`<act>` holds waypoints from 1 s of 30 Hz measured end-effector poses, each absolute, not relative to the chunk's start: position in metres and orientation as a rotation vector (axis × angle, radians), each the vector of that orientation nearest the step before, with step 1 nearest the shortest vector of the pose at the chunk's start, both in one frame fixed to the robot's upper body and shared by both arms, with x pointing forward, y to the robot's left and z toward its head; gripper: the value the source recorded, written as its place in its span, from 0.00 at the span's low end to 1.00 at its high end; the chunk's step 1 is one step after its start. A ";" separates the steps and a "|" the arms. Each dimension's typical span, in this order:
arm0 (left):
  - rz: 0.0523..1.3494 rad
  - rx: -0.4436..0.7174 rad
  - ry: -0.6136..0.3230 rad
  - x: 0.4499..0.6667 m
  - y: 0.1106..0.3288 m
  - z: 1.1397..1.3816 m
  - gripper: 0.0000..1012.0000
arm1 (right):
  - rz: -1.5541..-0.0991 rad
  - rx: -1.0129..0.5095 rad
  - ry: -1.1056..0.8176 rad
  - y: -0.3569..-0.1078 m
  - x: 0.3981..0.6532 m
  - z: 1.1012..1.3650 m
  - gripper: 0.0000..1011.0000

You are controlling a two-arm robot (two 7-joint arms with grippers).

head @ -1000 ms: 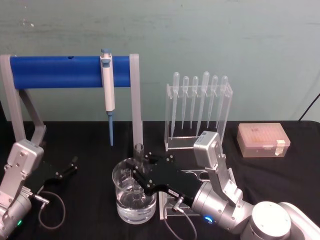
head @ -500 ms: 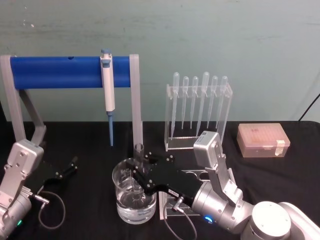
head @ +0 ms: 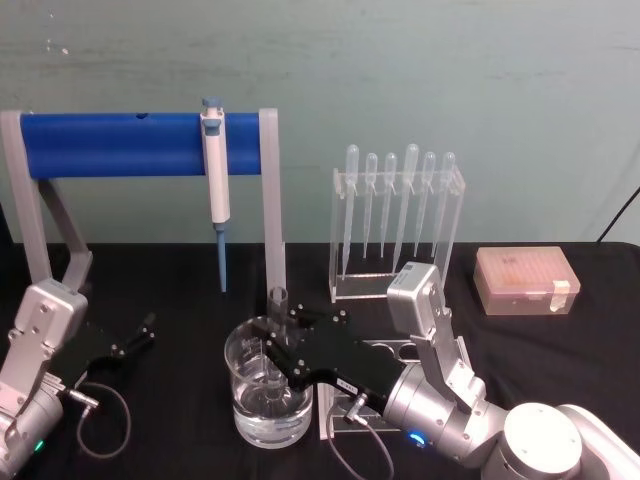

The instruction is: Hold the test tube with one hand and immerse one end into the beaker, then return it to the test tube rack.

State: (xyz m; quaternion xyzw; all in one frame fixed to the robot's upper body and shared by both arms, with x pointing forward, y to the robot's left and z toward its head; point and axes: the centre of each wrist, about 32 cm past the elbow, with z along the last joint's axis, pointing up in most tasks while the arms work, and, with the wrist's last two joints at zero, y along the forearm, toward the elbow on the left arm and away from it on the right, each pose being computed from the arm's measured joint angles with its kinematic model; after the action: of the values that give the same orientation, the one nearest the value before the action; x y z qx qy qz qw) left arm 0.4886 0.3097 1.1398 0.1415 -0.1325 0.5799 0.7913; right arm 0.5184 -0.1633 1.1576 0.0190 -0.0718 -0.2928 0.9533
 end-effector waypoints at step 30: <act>1.248 0.304 -0.285 0.489 0.310 1.140 0.99 | -0.558 0.088 -0.251 -0.167 0.521 1.220 0.22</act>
State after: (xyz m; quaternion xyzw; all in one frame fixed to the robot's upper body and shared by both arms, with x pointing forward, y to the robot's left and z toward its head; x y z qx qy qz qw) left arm 0.4886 0.3097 1.1398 0.1415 -0.1325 0.5799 0.7913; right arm 0.5213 -0.1671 1.2197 0.0435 -0.1234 -0.2743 0.9527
